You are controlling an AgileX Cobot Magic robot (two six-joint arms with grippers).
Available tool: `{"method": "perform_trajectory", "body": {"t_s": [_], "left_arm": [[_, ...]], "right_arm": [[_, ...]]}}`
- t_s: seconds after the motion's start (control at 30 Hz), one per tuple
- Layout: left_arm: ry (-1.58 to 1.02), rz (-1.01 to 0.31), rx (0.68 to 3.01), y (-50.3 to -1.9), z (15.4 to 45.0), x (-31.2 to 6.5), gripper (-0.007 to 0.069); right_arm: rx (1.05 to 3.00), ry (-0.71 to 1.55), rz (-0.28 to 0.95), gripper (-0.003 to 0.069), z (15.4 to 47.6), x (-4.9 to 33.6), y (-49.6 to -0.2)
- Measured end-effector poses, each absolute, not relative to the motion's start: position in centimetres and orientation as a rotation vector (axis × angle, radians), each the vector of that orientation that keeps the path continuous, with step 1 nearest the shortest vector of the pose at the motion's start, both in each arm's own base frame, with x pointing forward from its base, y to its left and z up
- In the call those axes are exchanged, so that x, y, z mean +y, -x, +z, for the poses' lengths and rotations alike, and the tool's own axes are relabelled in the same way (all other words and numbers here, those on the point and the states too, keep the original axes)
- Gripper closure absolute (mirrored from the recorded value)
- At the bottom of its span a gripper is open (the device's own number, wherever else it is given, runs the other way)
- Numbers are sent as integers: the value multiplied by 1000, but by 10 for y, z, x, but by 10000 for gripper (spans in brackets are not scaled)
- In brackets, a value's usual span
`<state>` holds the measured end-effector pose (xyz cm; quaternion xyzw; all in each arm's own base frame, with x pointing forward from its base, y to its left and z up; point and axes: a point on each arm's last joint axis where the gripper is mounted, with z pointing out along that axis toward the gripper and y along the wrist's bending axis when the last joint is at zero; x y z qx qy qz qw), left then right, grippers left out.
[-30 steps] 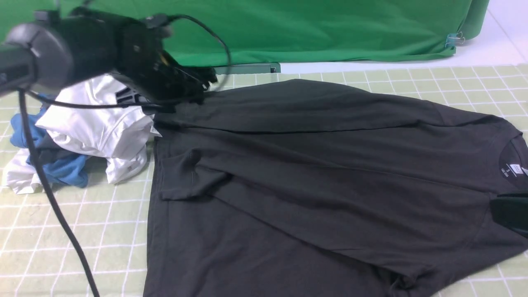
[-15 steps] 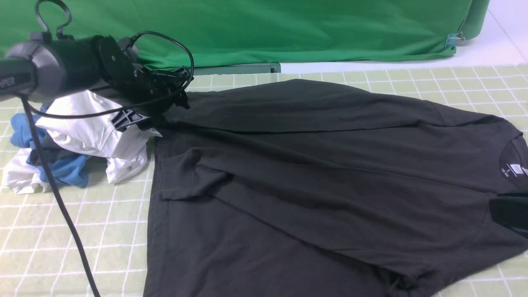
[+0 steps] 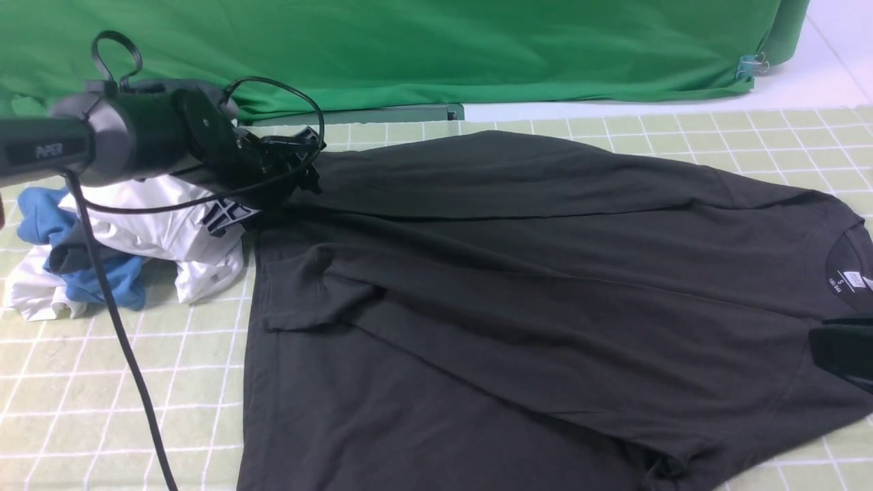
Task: Fold a long-sleeved shirt over a green coffee tablecloth.
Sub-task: 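Grab the top left corner of the dark shirt with the left gripper, then fold the left side of the dark shirt inward over its body with the left gripper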
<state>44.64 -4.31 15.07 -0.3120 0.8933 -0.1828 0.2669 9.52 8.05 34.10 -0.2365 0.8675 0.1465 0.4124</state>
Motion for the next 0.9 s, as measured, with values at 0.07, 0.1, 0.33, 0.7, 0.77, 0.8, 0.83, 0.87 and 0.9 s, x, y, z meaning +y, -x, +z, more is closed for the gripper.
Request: {"method": "perform_trajectory", "body": {"t_s": [0.07, 0.1, 0.33, 0.7, 0.77, 0.8, 0.83, 0.87, 0.9], "left_arm": [[844, -493, 2393, -448, 150, -43, 201], [843, -493, 2390, -448, 150, -42, 201], [846, -486, 2378, -451, 143, -42, 299], [787, -480, 2361, -450, 158, -41, 601], [764, -478, 2343, -449, 169, -41, 600], [753, -479, 2335, -448, 174, -41, 600], [742, -478, 2328, -447, 179, -40, 600], [731, -476, 2323, -446, 184, -40, 600], [727, -476, 2322, -446, 185, -40, 600]], "right_arm": [[2182, 595, 368, 589, 341, 81, -95], [2181, 595, 369, 589, 341, 81, -95], [2177, 599, 367, 589, 341, 81, -95], [2177, 601, 366, 588, 341, 81, -95], [2177, 601, 366, 588, 341, 81, -95], [2176, 602, 366, 588, 341, 81, -95], [2176, 602, 366, 588, 341, 81, -95], [2176, 602, 366, 588, 341, 81, -95], [2176, 602, 366, 588, 341, 81, -95]]}}
